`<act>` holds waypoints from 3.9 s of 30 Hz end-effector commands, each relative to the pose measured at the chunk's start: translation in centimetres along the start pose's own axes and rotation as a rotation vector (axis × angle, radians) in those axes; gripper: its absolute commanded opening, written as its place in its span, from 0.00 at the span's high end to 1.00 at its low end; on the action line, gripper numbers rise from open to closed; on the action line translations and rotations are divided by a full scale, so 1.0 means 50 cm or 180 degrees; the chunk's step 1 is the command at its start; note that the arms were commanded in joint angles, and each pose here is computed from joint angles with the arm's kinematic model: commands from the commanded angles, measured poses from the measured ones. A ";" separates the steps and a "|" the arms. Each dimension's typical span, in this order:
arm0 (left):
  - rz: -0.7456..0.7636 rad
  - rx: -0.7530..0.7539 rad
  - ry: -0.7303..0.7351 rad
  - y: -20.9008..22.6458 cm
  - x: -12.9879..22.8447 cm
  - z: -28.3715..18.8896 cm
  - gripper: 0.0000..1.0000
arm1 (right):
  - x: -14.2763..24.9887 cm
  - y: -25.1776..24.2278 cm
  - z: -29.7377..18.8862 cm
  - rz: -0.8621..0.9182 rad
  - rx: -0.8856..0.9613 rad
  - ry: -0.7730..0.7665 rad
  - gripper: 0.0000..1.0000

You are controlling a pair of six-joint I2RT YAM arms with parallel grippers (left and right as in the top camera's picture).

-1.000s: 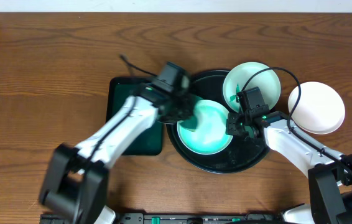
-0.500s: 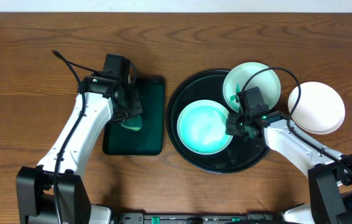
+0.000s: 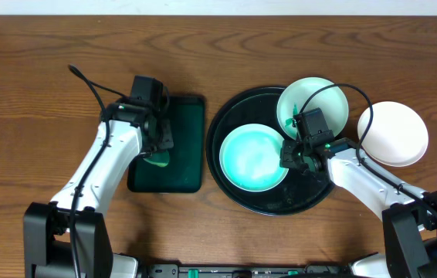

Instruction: Clean dirty plates on tray and stack at the side

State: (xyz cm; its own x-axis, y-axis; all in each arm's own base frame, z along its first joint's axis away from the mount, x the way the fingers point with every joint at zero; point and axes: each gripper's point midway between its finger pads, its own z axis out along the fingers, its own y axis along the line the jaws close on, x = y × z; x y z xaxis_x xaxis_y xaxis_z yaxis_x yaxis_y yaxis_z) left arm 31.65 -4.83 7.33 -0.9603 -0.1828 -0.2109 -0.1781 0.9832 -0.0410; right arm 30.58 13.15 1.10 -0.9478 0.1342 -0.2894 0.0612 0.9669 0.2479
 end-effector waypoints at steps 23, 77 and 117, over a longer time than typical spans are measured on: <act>0.0032 -0.0193 -0.0108 0.035 0.022 0.059 0.93 | 0.006 0.017 -0.001 -0.0075 -0.0082 0.0016 0.99; 0.0020 -0.0110 -0.0256 0.026 0.008 0.068 0.55 | 0.003 0.014 -0.001 -0.0077 -0.0052 -0.0005 0.80; -0.0329 0.0087 -0.0995 0.039 -0.133 -0.186 0.19 | -0.006 -0.001 -0.017 -0.0011 0.0008 -0.0040 0.99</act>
State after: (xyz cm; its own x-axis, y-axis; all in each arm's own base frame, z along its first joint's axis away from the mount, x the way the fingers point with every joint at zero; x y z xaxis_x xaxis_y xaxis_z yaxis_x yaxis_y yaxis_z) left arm 35.64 -1.86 17.65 -0.8265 -0.2742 -0.4916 -0.2557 0.9609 -0.1062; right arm 30.09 13.07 0.59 -0.9495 0.1233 -0.2886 0.0519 0.9686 0.2430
